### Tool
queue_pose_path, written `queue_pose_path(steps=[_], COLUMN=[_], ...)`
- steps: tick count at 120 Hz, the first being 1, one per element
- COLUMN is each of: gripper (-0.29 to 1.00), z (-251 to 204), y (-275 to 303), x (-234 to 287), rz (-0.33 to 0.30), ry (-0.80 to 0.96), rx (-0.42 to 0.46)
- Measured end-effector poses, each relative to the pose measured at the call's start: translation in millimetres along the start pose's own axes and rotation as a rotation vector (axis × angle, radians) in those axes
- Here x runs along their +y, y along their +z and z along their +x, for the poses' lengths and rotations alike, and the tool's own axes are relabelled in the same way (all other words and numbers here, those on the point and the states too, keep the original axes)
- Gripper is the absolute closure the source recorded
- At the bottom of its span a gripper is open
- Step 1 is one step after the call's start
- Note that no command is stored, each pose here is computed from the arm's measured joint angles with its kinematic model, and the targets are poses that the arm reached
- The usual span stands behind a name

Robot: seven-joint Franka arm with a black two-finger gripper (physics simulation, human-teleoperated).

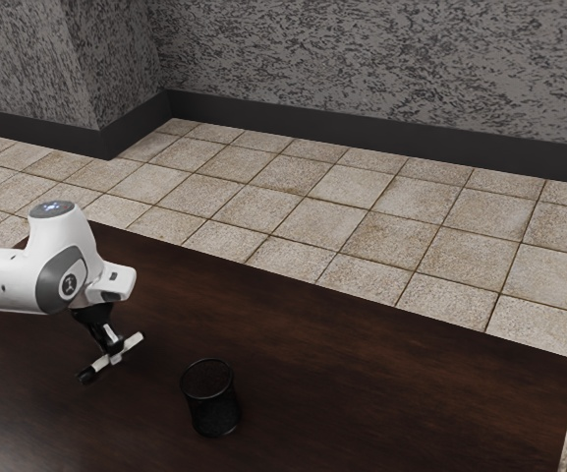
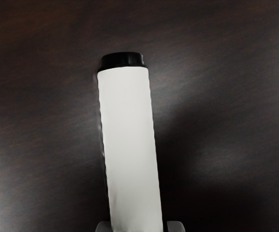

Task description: Put the marker into the pen holder.

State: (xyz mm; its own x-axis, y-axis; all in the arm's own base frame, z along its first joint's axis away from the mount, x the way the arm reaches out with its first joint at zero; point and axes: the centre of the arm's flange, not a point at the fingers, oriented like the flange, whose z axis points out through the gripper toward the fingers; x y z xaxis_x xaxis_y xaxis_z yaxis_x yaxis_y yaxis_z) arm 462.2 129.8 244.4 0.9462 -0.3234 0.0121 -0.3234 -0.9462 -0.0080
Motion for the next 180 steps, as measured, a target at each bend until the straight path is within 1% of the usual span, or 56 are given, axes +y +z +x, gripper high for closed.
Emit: queue_pose_path(steps=[22,36,44,58,70,88,98,103,112,117,121,134,150,164,180], gripper=[0.75,0.77,0.78,0.79,0.79,0.79,0.79,0.79,0.79,0.79,0.79,0.79,0.79,0.79,0.79], z=[2,13,23,47,75,108,122,131,139,135,132,127,121,119,113], y=[-5,-29,-49,-90,-114,-125,-114,-103,-94,-88,-85,-83,-62,-75,-104], x=[0,5,11,27,45,101,139,170,248,267,266,238,223,201,201], rz=[0.01,0.031,0.044,0.063,0.052,0.025,0.016,0.009,-0.015,-0.017,-0.008,0.03,0.056,0.084,0.091], ry=[0.004,0.009,0.004,-0.025,-0.067,-0.074,-0.057,-0.02,0.094,0.121,0.114,0.058,0.039,0.009,0.023], rx=[0.011,0.064,0.12,0.272,0.401,0.542,0.584,0.595,0.622,0.625,0.629,0.646,0.618,0.649,0.697])
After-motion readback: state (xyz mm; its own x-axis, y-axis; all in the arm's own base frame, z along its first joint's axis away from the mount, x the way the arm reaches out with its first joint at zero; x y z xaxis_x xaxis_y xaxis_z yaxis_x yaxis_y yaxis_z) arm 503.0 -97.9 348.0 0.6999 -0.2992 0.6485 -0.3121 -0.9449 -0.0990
